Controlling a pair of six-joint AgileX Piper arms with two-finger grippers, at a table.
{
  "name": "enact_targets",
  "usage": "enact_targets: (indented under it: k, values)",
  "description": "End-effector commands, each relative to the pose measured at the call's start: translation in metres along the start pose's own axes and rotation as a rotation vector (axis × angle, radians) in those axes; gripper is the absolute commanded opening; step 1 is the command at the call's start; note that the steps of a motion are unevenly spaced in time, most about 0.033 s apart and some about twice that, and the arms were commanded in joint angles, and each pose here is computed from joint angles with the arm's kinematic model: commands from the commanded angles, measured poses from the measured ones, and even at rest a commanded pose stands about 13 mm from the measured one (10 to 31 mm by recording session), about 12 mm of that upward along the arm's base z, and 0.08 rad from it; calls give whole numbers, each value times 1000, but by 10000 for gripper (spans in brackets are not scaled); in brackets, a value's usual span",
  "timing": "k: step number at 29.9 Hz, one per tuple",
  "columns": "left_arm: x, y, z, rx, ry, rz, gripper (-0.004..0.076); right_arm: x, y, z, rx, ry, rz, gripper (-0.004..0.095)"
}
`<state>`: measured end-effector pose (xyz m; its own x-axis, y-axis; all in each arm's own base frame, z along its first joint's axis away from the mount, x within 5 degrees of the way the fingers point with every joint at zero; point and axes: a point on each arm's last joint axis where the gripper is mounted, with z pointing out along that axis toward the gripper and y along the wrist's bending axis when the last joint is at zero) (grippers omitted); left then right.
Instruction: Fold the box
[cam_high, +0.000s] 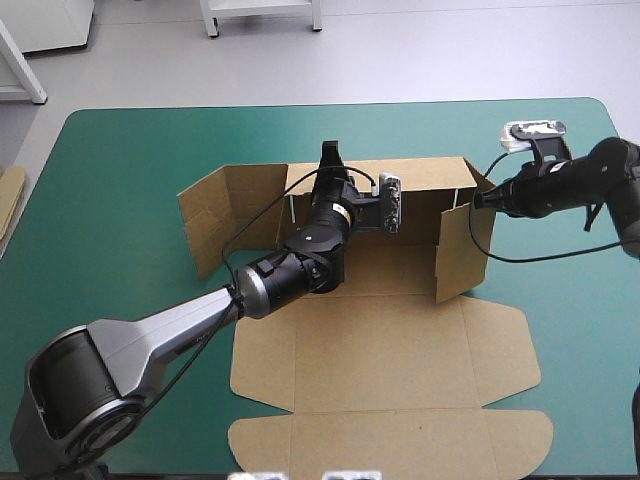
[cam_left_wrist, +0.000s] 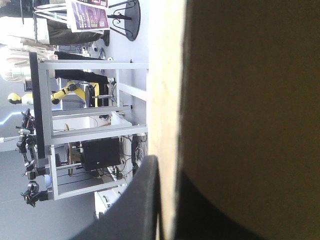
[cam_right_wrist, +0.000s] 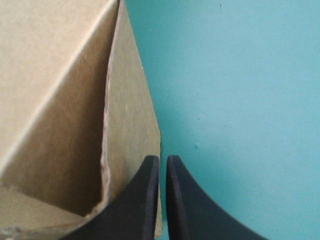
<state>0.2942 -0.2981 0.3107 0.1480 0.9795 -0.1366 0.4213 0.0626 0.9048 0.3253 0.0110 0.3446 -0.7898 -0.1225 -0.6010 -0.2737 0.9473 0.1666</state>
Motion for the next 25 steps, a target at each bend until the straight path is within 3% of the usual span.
enact_targets:
  k: [1, 6, 21, 25]
  values:
    - [-1, 23, -19, -54, -51, -63, -9, 4, 8, -20, 8, -170, -40, 59]
    - [-1, 23, -19, -54, -53, -63, -8, 23, 16, -19, -25, -291, -83, 59]
    - [-1, 23, -19, -53, -52, -64, -9, 59, 27, -22, -52, -292, -134, 60]
    - [-1, 23, -19, -53, -52, -64, -8, 60, 28, -22, -54, -287, -168, 155]
